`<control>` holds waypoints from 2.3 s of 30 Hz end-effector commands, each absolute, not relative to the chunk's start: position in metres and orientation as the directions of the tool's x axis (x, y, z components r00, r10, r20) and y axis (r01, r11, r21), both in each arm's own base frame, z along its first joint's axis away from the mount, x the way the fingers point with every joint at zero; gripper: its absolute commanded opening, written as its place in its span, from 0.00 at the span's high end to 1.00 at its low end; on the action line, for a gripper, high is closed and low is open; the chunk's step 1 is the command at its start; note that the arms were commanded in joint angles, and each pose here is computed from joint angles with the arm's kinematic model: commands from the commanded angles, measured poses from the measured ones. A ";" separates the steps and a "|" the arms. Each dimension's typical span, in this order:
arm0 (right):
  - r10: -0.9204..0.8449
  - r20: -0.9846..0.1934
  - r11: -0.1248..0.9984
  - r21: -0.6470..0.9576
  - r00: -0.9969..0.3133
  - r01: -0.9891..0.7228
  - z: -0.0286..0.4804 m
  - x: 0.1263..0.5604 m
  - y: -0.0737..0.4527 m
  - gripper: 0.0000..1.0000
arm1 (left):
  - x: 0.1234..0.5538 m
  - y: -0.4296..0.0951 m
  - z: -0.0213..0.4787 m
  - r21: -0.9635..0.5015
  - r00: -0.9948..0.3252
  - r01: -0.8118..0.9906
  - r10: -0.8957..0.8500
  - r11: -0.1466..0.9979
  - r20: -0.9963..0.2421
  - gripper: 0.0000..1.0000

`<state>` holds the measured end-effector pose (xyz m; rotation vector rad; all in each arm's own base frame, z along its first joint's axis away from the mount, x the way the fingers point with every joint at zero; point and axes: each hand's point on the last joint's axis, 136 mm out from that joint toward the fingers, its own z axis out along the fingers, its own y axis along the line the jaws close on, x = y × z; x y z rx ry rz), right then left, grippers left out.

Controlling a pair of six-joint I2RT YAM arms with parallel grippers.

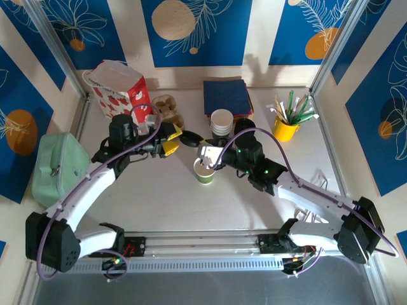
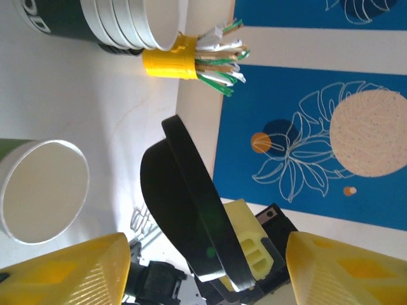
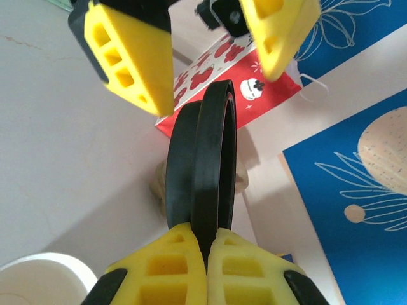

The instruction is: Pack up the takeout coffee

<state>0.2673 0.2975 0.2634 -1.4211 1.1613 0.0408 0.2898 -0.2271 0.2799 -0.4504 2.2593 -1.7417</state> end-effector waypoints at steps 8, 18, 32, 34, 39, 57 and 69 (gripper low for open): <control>-0.513 -0.795 0.351 -0.539 0.324 -0.766 0.286 0.260 0.288 1.00 | 0.291 -0.183 0.294 -0.862 -0.845 0.023 -0.451 0.506 -0.287 0.28; -0.465 -0.884 0.457 -0.278 0.039 -0.845 0.303 0.255 0.279 1.00 | 0.293 -0.159 0.290 -0.768 -0.790 0.027 -0.457 0.639 -0.408 0.28; -0.170 -0.914 0.529 0.232 -0.369 -0.816 0.320 0.239 0.254 1.00 | 0.305 -0.147 0.281 -0.704 -0.728 0.065 -0.449 0.707 -0.518 0.27; -0.122 -0.887 0.546 0.315 -0.445 -0.777 0.314 0.240 0.248 1.00 | 0.306 -0.145 0.285 -0.712 -0.702 0.080 -0.468 0.697 -0.537 0.27; 0.000 -0.777 0.532 0.533 -0.629 -0.658 0.303 0.238 0.235 1.00 | 0.307 -0.144 0.291 -0.715 -0.662 0.124 -0.479 0.687 -0.576 0.27; 0.189 -0.274 0.406 0.896 -0.943 -0.179 0.227 0.229 0.231 1.00 | 0.309 -0.143 0.264 -0.709 -0.688 0.076 -0.478 0.701 -0.546 0.27; 0.239 -0.147 0.415 0.909 -0.960 -0.036 0.195 0.241 0.232 1.00 | 0.305 -0.142 0.263 -0.717 -0.696 0.062 -0.485 0.694 -0.529 0.27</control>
